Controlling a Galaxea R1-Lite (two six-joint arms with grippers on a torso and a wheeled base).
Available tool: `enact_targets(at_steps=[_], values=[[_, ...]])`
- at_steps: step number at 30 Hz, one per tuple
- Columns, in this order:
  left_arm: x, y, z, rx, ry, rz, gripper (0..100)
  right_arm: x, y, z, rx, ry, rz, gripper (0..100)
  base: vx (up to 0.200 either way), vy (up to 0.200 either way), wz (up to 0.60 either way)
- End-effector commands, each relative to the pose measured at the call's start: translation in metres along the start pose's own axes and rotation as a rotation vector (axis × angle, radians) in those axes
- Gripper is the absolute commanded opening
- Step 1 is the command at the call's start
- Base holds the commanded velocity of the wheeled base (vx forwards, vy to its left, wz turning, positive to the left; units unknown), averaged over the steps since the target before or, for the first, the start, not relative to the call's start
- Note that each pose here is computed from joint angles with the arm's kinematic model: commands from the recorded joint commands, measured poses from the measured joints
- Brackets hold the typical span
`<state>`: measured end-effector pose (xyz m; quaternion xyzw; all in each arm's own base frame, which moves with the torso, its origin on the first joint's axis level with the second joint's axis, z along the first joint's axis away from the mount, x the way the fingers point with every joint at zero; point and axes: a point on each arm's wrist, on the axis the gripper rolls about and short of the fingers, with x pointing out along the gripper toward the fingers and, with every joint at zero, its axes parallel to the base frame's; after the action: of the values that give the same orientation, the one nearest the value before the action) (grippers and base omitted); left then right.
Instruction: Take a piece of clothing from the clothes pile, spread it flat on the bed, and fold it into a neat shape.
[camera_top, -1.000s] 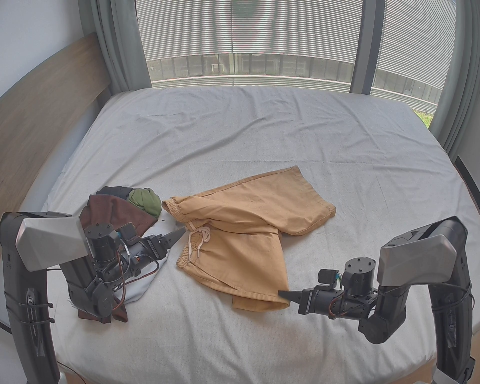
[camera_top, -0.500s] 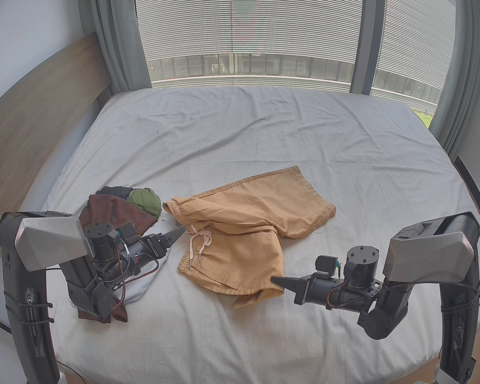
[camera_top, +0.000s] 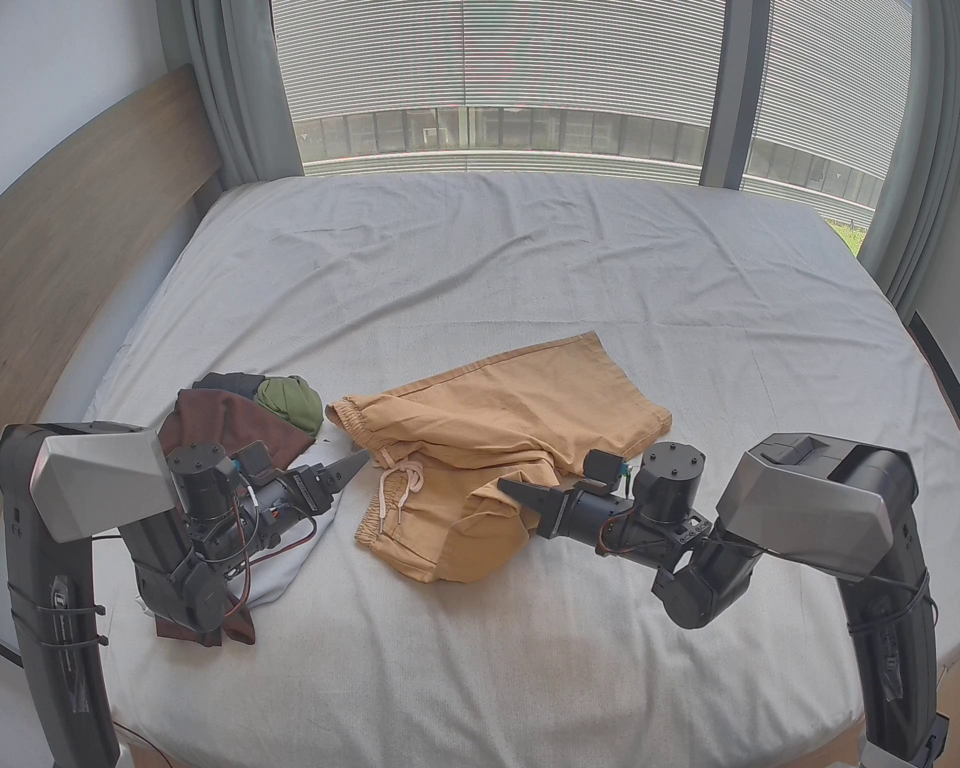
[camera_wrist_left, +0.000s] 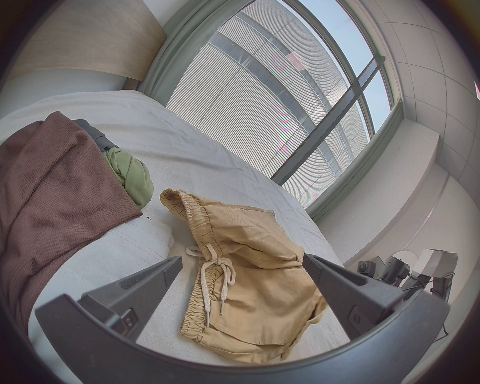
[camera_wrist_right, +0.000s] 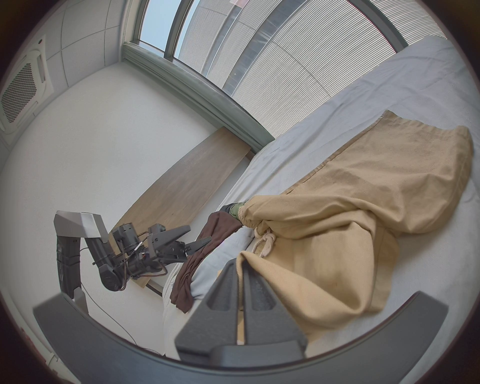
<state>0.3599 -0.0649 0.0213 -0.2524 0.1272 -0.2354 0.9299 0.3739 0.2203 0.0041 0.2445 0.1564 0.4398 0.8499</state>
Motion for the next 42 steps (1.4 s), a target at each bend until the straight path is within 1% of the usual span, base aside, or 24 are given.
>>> enact_targets(at_steps=[1,11,22,23,26,30,31,33,37,40,41,42], values=[[0.001,0.001,0.001,0.002,-0.006,0.000,100,0.022,-0.010,-0.012,0.011,0.021,0.004,0,0.000,0.000,0.00],[0.002,0.000,0.003,0.009,-0.014,-0.005,100,0.051,0.000,-0.015,0.000,0.033,0.051,0,0.000,0.000,0.00],[0.004,0.001,0.003,0.009,-0.014,-0.006,100,0.056,0.000,-0.020,-0.001,0.037,0.060,0,0.000,0.000,0.00],[0.004,0.001,0.003,0.009,-0.014,-0.006,100,0.056,0.000,-0.020,-0.001,0.037,0.060,100,0.000,0.000,0.00],[0.004,0.001,0.002,0.009,-0.012,-0.006,100,0.054,-0.002,-0.020,-0.001,0.024,0.048,100,0.000,0.000,0.00],[0.004,0.002,0.002,0.009,-0.013,-0.004,100,0.051,-0.004,-0.017,-0.002,-0.003,0.007,100,0.000,0.000,0.00],[0.003,0.002,0.003,0.008,-0.014,-0.003,100,0.047,-0.003,-0.017,0.000,-0.004,-0.009,100,0.000,0.000,0.00],[0.003,0.002,0.003,0.009,-0.016,-0.003,100,0.035,0.000,-0.006,-0.004,-0.017,-0.021,100,0.000,0.000,0.00],[0.003,0.002,0.004,0.011,-0.020,-0.005,100,0.007,-0.001,0.009,-0.004,-0.043,-0.060,100,0.000,0.000,0.00],[0.003,0.002,0.004,0.011,-0.020,-0.005,100,-0.010,-0.011,0.015,-0.005,-0.059,-0.103,100,0.000,0.000,0.00],[0.003,0.002,0.004,0.011,-0.020,-0.005,100,-0.019,-0.017,0.017,-0.010,-0.072,-0.134,100,0.000,0.000,0.00],[0.003,0.002,0.004,0.011,-0.020,-0.005,100,-0.019,-0.017,0.017,-0.010,-0.072,-0.134,100,0.000,0.000,0.00]])
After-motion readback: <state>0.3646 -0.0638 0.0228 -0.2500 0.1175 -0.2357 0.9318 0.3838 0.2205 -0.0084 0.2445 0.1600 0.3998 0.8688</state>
